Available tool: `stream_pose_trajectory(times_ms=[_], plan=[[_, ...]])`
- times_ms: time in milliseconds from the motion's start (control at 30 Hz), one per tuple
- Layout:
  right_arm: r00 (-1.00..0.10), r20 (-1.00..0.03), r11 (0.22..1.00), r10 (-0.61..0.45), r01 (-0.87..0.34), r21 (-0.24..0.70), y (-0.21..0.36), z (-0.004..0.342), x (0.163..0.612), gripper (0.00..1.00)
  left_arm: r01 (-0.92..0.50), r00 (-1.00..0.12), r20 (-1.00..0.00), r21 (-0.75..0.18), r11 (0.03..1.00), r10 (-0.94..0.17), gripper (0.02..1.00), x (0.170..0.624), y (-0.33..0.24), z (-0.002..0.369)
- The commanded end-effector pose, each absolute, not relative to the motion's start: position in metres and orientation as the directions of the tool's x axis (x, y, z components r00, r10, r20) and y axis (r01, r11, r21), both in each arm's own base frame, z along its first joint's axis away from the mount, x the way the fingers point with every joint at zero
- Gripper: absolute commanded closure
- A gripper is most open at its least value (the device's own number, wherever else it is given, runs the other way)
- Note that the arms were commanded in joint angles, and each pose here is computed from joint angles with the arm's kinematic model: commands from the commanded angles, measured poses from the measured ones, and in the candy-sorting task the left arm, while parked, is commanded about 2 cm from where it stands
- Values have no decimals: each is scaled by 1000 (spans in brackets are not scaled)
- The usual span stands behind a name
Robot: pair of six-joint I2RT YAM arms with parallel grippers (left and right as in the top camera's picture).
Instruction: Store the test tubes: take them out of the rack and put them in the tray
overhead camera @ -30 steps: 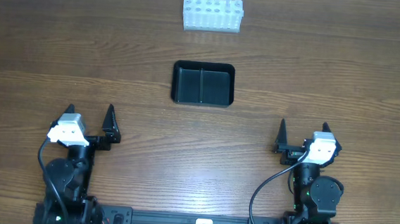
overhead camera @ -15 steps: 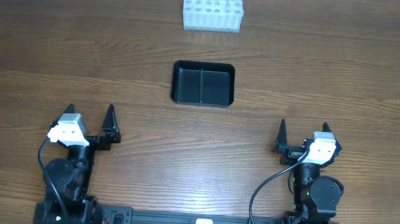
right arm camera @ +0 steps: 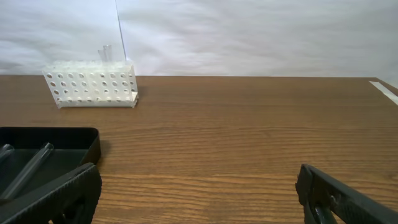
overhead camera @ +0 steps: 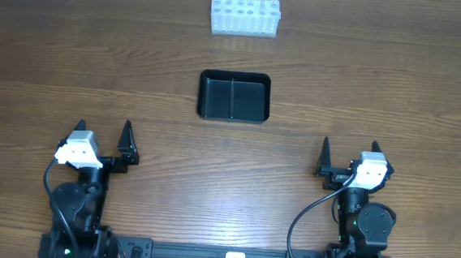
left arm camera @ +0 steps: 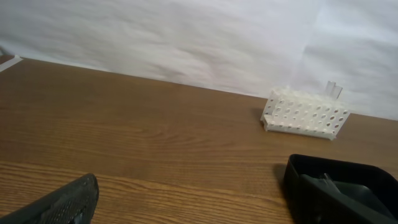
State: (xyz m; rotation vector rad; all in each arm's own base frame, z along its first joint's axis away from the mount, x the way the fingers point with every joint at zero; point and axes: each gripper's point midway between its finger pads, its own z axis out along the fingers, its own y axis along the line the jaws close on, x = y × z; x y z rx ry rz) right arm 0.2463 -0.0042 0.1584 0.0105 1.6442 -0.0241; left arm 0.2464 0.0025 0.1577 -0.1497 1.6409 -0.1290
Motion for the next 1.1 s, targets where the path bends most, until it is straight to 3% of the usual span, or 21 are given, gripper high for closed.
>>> stream_pose_trajectory(times_ms=[33, 367, 500, 700, 867, 1100], plan=[[-75, -997, 1000, -16, 11, -16, -2, 156, 246, 7, 3, -78, -985, -154, 988, -153, 23, 246, -1, 156], [-55, -998, 1000, -16, 11, -16, -2, 166, 245, 9, 3, -78, -985, -154, 988, -153, 20, 246, -1, 156], [4, -1000, 1000, -16, 12, -16, -2, 212, 238, 7, 3, -78, -985, -154, 988, -153, 20, 246, -1, 156], [-53, -998, 1000, -16, 11, -16, -2, 286, 225, 7, 3, -78, -985, -154, 988, -153, 20, 246, -1, 156], [-92, -996, 1000, -15, 11, -17, -2, 342, 239, 7, 3, -78, -985, -154, 988, -153, 20, 246, -1, 156], [-157, -987, 999, -23, -38, -17, 11, 374, 285, 7, 3, -78, -985, -154, 988, -153, 20, 246, -1, 156]])
